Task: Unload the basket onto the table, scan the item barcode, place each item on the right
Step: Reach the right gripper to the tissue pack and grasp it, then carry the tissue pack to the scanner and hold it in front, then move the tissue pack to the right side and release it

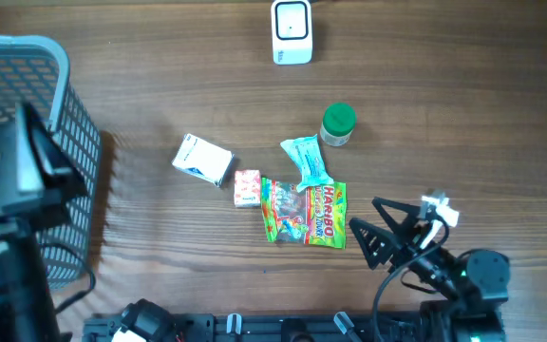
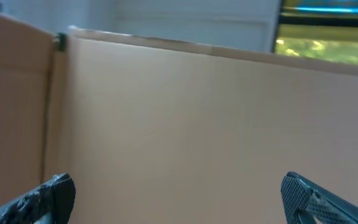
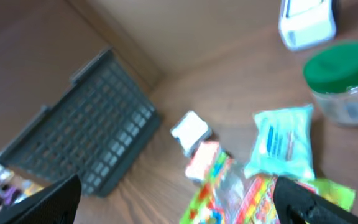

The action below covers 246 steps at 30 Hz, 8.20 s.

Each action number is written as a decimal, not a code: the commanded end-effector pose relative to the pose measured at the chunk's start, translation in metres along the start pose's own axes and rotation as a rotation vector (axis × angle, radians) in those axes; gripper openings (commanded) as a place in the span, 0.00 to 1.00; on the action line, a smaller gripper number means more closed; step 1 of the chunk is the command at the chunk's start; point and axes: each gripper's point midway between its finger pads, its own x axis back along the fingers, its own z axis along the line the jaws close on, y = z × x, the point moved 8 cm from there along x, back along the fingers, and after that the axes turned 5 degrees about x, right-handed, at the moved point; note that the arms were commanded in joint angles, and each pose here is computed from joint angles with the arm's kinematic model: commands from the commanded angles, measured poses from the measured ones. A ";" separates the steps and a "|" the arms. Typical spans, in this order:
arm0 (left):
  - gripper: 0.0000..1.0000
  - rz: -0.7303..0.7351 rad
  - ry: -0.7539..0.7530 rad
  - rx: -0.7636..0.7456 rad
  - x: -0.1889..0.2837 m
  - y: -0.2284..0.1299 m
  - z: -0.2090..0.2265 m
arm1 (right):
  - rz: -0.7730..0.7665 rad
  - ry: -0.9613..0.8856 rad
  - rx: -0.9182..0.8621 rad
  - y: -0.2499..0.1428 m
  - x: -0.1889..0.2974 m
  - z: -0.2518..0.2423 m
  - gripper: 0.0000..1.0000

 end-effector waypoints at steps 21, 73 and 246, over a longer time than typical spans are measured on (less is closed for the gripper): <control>1.00 -0.361 -0.338 0.045 0.149 0.027 0.019 | 0.327 -0.480 0.016 0.100 0.016 0.033 1.00; 1.00 -0.328 -0.152 0.067 0.142 -0.006 0.037 | 0.994 -1.196 0.522 -0.066 -0.251 -0.047 0.37; 1.00 0.613 -0.162 0.123 0.080 -0.356 0.046 | 0.190 -1.633 -0.557 0.258 0.063 -0.299 1.00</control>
